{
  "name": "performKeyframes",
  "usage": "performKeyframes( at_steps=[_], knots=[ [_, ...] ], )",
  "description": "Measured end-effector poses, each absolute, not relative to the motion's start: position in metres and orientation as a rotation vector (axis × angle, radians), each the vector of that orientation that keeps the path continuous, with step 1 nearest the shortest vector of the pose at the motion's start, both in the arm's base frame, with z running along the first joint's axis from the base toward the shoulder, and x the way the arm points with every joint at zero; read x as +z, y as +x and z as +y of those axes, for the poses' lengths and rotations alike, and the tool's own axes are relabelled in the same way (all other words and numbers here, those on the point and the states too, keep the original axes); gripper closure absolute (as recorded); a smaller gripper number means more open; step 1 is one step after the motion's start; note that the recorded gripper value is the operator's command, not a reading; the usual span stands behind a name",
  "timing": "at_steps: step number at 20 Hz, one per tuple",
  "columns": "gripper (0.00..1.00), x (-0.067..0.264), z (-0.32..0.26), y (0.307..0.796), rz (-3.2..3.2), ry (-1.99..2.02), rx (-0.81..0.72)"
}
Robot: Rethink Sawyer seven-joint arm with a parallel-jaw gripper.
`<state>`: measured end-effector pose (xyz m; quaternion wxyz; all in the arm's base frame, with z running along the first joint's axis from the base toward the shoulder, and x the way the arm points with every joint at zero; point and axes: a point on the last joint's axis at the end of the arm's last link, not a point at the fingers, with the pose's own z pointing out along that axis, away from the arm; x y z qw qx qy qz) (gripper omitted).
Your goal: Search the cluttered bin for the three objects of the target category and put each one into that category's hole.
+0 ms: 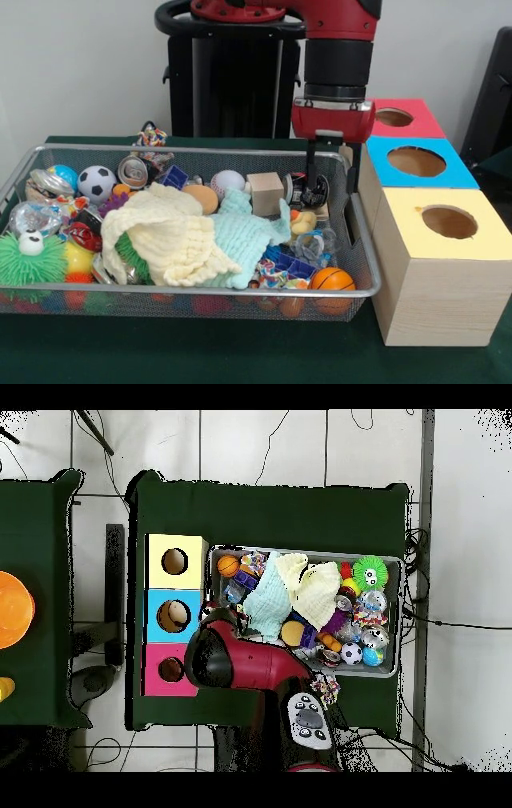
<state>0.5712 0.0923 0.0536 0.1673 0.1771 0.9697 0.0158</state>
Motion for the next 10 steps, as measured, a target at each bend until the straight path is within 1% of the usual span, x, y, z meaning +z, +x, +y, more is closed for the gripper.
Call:
performKeyframes(
  at_steps=[5, 10],
  knots=[
    [0.0, 0.042, 0.09, 0.565, 2.782, 0.507, 0.041],
    [0.0, 0.023, 0.091, 0.553, 2.806, 0.488, 0.039]
  ],
)
